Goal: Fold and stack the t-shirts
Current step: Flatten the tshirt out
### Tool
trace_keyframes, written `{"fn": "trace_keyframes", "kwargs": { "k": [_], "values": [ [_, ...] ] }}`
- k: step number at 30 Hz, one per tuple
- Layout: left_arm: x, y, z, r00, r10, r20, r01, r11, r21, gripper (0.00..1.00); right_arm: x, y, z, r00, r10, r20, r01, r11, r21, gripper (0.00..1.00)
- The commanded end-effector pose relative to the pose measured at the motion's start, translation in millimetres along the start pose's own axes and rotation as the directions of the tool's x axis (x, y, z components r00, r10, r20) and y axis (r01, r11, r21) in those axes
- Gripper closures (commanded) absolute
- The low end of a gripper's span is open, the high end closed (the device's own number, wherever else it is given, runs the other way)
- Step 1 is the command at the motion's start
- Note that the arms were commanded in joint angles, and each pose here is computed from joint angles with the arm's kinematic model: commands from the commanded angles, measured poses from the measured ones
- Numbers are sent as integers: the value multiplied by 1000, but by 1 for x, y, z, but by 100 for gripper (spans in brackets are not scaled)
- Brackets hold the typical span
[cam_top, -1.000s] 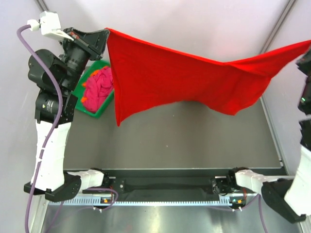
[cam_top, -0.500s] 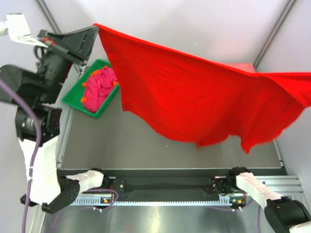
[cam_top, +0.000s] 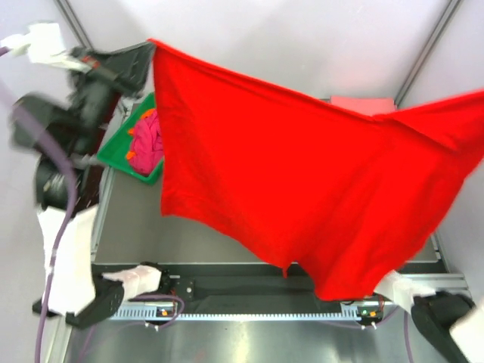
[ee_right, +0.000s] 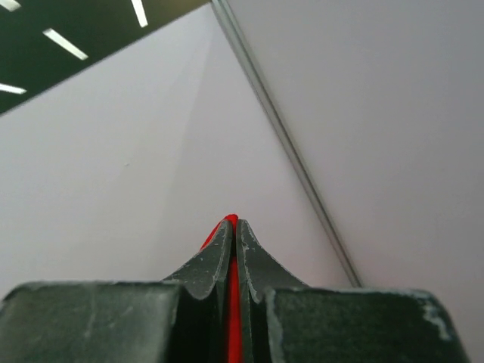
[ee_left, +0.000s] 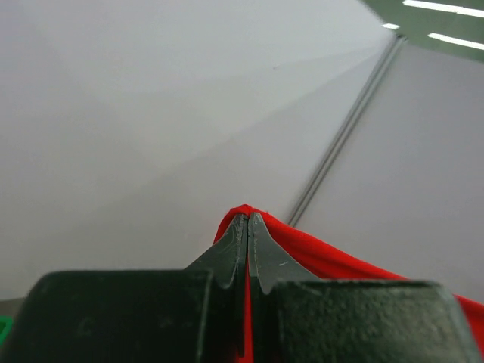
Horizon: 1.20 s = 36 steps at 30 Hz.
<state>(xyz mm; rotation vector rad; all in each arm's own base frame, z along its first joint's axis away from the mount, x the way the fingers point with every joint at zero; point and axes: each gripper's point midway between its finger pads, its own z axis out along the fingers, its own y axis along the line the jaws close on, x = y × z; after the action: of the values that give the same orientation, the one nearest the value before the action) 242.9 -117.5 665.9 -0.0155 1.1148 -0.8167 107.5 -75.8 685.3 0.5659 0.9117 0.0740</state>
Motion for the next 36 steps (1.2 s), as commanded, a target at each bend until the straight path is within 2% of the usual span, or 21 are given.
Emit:
{"fn": "trace_keyframes", "kwargs": {
  "k": [1, 3, 5, 6, 8, 9, 11, 12, 14, 15, 16, 18, 22, 24, 27, 28, 30, 31, 33, 34, 36],
  "values": [
    [67, 75, 54, 994, 44, -104, -61, 984, -169, 100, 102, 26, 72, 967, -213, -142, 220, 975, 31, 100],
    [87, 94, 67, 990, 51, -133, -77, 977, -201, 100, 153, 36, 104, 939, -277, -202, 292, 955, 49, 100],
    [115, 117, 87, 984, 51, -168, -89, 969, -230, 100, 167, 46, 128, 940, -288, -184, 303, 951, 63, 100],
    [123, 123, 94, 983, 50, -177, -91, 968, -232, 100, 204, 52, 150, 926, -309, -215, 329, 942, 62, 100],
    [144, 139, 116, 982, 50, -182, -92, 969, -229, 100, 201, 69, 178, 959, -253, -127, 260, 965, 39, 100],
    [163, 153, 129, 979, 46, -201, -95, 966, -240, 100, 226, 70, 198, 959, -255, -124, 261, 965, 36, 100],
    [153, 153, 147, 987, 56, -150, -90, 969, -229, 100, 217, 87, 222, 987, -162, 6, 162, 987, -11, 100],
    [170, 165, 161, 985, 52, -165, -90, 967, -236, 100, 217, 91, 239, 993, -97, 74, 100, 994, -44, 100],
    [137, 155, 179, 995, 76, -70, -90, 971, -222, 100, 200, 95, 253, 988, 30, 153, -16, 996, -90, 100],
    [149, 164, 192, 995, 76, -72, -90, 970, -224, 100, 200, 73, 270, 981, 56, 186, -44, 997, -65, 100],
    [121, 149, 199, 996, 89, 0, -88, 978, -189, 100, 191, 69, 276, 970, 105, 219, -87, 992, -91, 100],
    [118, 150, 208, 995, 96, 35, -89, 980, -177, 100, 174, 52, 285, 949, 166, 267, -147, 985, -92, 100],
    [118, 147, 199, 994, 106, 31, -100, 980, -171, 100, 180, 50, 285, 969, 199, 146, -167, 964, -206, 100],
    [100, 132, 179, 992, 113, 47, -105, 982, -157, 100, 195, 51, 282, 982, 183, 50, -165, 952, -256, 100],
    [109, 134, 149, 992, 123, 19, -118, 977, -176, 100, 228, 52, 262, 984, 116, -136, -151, 948, -282, 100],
    [139, 153, 137, 991, 120, -53, -129, 967, -220, 100, 277, 36, 254, 956, 93, -277, -165, 954, -252, 100],
    [132, 150, 109, 991, 123, -55, -133, 959, -249, 100, 281, 32, 224, 930, 115, -348, -203, 952, -228, 100],
    [166, 169, 91, 986, 105, -129, -138, 947, -291, 100, 331, 3, 206, 873, 128, -470, -210, 969, -126, 100],
    [162, 169, 56, 983, 106, -147, -151, 929, -339, 100, 332, -10, 169, 827, 171, -536, -226, 973, -38, 100],
    [185, 185, 35, 976, 84, -203, -159, 906, -392, 100, 372, -40, 138, 745, 203, -636, -196, 977, 82, 100],
    [179, 183, 3, 975, 72, -208, -158, 887, -433, 100, 369, -44, 94, 705, 219, -674, -202, 974, 105, 100]
  ]
}}
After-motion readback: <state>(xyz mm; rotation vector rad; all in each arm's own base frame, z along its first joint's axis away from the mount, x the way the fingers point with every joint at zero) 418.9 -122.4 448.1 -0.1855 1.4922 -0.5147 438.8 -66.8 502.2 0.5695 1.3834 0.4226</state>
